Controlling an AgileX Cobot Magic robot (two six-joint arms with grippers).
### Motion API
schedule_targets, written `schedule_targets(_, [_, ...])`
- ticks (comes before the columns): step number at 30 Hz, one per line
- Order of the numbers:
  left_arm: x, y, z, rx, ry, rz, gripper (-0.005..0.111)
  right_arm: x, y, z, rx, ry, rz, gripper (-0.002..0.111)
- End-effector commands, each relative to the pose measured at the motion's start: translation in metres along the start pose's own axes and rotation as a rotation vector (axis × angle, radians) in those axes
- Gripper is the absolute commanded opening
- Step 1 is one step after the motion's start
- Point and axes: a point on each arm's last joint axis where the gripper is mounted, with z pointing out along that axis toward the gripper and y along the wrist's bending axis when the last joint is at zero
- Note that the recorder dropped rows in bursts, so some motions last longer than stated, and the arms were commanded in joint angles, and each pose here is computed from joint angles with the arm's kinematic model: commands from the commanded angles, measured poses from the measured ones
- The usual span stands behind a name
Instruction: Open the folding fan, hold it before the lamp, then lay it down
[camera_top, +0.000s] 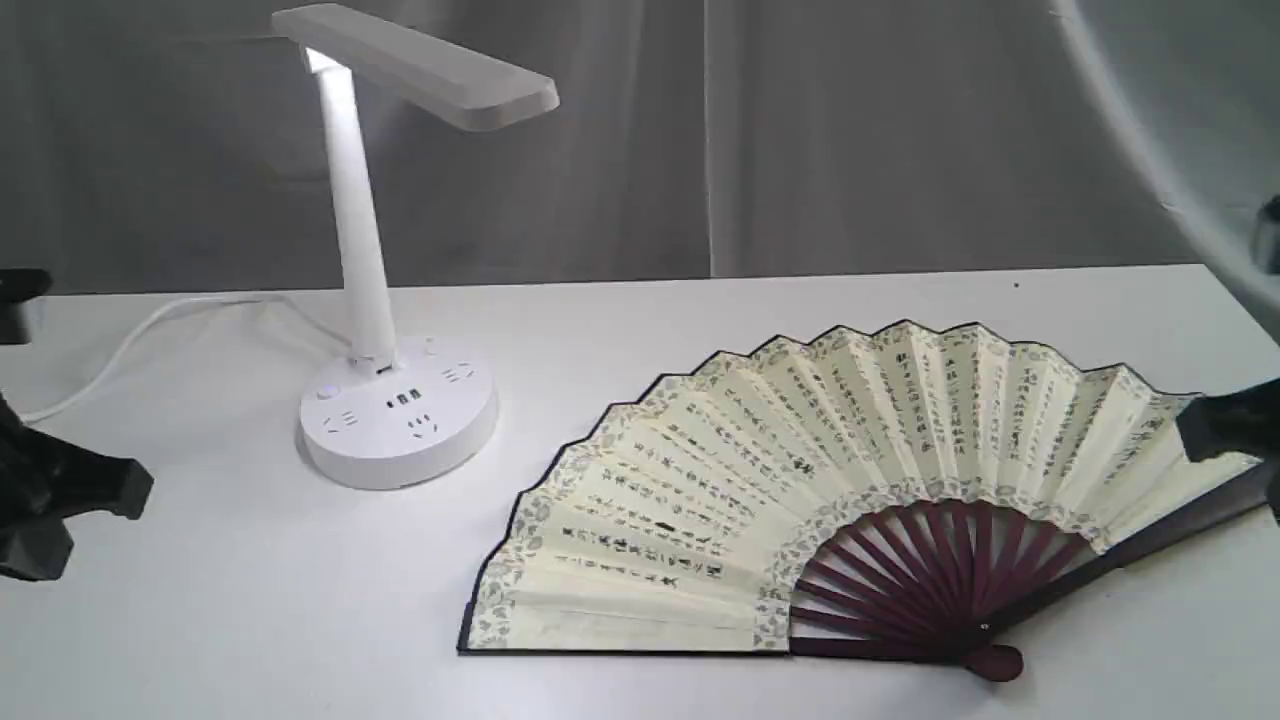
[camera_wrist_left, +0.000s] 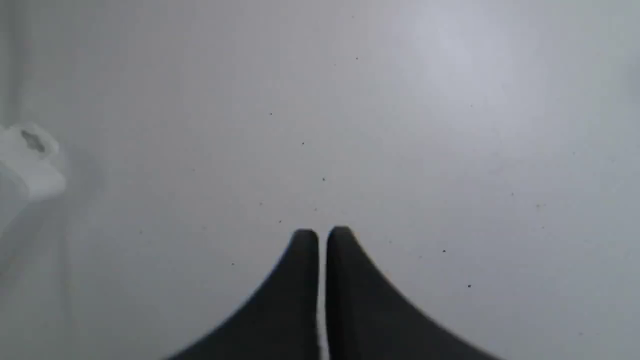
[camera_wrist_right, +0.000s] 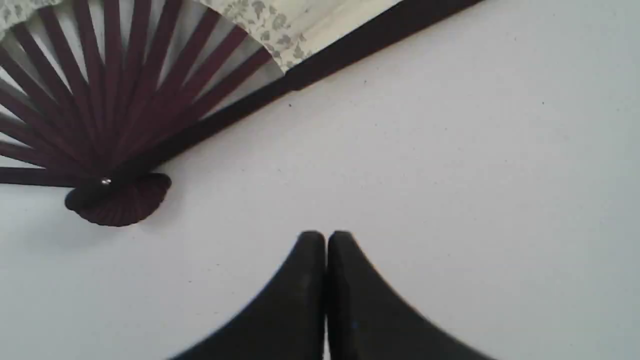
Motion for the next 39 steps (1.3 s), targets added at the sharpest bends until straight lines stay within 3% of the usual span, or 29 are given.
schedule_targets(1, [0.001,0.001,-0.006,-0.009,-0.013,0.007,0.0,0.001,-0.001,0.003,0.017,-0.02,-0.029,0.0])
schedule_targets(11, [0.004,0.001,-0.032,-0.009,-0.1,0.008,0.0,0.004,-0.002,-0.021,0.042,-0.105,-0.05,0.0])
schedule_targets(22, [0.025,0.0,-0.1,-0.008,-0.34,0.009,0.0,0.026,-0.003,-0.091,0.069,-0.342,-0.054,0.0])
schedule_targets(29, [0.06,0.0,-0.158,-0.007,-0.557,0.01,0.0,0.06,-0.003,-0.148,0.09,-0.565,-0.051,0.0])
schedule_targets(39, [0.133,0.0,-0.227,-0.006,-0.894,0.011,0.0,0.132,-0.001,-0.212,0.116,-0.844,-0.04,0.0])
